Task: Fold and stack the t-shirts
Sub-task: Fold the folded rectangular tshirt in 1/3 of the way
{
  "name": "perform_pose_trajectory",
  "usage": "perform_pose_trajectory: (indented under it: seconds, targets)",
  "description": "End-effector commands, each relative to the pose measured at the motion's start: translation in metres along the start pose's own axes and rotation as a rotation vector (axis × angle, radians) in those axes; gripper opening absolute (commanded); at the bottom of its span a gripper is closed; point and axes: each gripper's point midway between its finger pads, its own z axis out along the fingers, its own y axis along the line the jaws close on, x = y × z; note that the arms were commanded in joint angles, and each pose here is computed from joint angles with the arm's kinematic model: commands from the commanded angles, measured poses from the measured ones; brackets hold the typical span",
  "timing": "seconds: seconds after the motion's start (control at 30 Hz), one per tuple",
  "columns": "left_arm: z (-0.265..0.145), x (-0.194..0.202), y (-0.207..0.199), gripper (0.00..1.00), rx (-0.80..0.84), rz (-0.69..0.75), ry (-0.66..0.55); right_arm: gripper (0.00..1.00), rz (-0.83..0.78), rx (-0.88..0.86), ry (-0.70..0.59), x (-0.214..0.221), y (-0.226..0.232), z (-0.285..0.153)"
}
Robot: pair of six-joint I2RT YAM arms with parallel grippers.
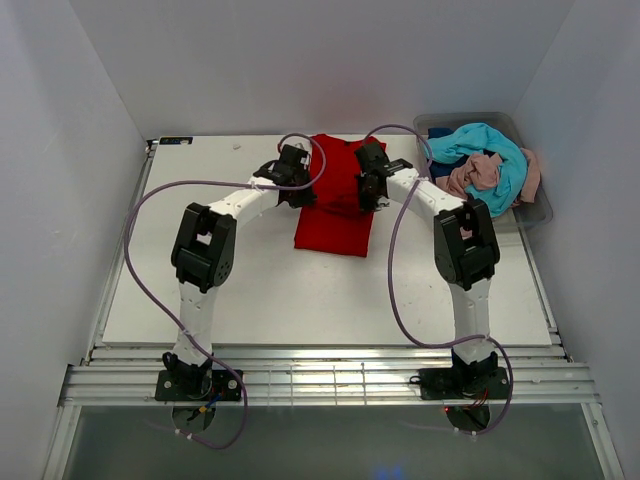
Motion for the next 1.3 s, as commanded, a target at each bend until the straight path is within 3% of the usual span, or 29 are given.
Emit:
perform_pose_trajectory:
  seconds: [0.0, 0.53, 0.57, 0.6, 0.63, 0.67, 0.7, 0.73, 0.87, 0.97, 1.03, 1.07, 1.1, 1.13, 1.17, 1.27]
  targets:
    - [-0.009, -0.035, -0.003, 0.0, 0.018, 0.007, -0.066, 0.08, -0.014, -0.005, -0.03, -0.024, -0.005, -0.002]
    - [0.016, -0.057, -0.006, 0.0, 0.04, 0.04, -0.09, 0.08, 0.005, -0.008, -0.033, -0.041, -0.014, 0.02]
    - [0.02, -0.058, -0.002, 0.06, 0.032, 0.047, -0.092, 0.08, 0.008, -0.004, -0.035, -0.042, -0.015, 0.022]
    - [0.021, -0.063, 0.004, 0.2, -0.005, 0.044, -0.114, 0.13, 0.013, 0.0, -0.046, -0.047, -0.015, 0.024]
    - [0.02, -0.069, 0.006, 0.36, -0.019, 0.042, -0.132, 0.25, 0.018, 0.008, -0.058, -0.051, -0.018, 0.025]
    - [0.017, -0.075, 0.008, 0.69, -0.034, 0.041, -0.154, 0.3, 0.021, 0.013, -0.086, -0.059, -0.018, 0.024]
    - [0.012, -0.083, 0.009, 0.76, -0.05, 0.038, -0.178, 0.33, 0.023, 0.02, -0.11, -0.067, -0.02, 0.021]
    - [0.005, -0.094, 0.011, 0.8, -0.077, 0.037, -0.218, 0.38, 0.028, 0.028, -0.153, -0.084, -0.022, 0.012]
    - [-0.04, -0.13, -0.009, 0.92, -0.046, 0.033, -0.333, 0.43, 0.003, 0.01, -0.293, -0.126, -0.02, -0.029]
    - [-0.072, -0.134, -0.025, 0.92, 0.005, 0.019, -0.363, 0.48, -0.007, -0.032, -0.341, -0.131, -0.015, -0.057]
    - [-0.092, -0.132, -0.041, 0.87, 0.08, 0.009, -0.38, 0.53, -0.004, -0.104, -0.371, -0.132, -0.004, -0.077]
    - [-0.094, -0.12, -0.05, 0.81, 0.113, 0.015, -0.356, 0.48, -0.006, -0.121, -0.341, -0.119, -0.002, -0.071]
    - [-0.085, -0.099, -0.043, 0.69, 0.107, 0.013, -0.31, 0.4, -0.006, -0.145, -0.335, -0.116, 0.002, -0.074]
    - [-0.087, -0.093, -0.048, 0.22, 0.132, -0.002, -0.303, 0.13, -0.007, -0.187, -0.308, -0.108, 0.009, -0.072]
    - [-0.083, -0.079, -0.05, 0.02, 0.144, -0.008, -0.273, 0.08, 0.004, -0.201, -0.282, -0.101, 0.011, -0.068]
    - [-0.061, -0.027, -0.052, 0.0, 0.195, -0.039, -0.132, 0.08, 0.0, -0.289, -0.192, -0.072, 0.029, -0.054]
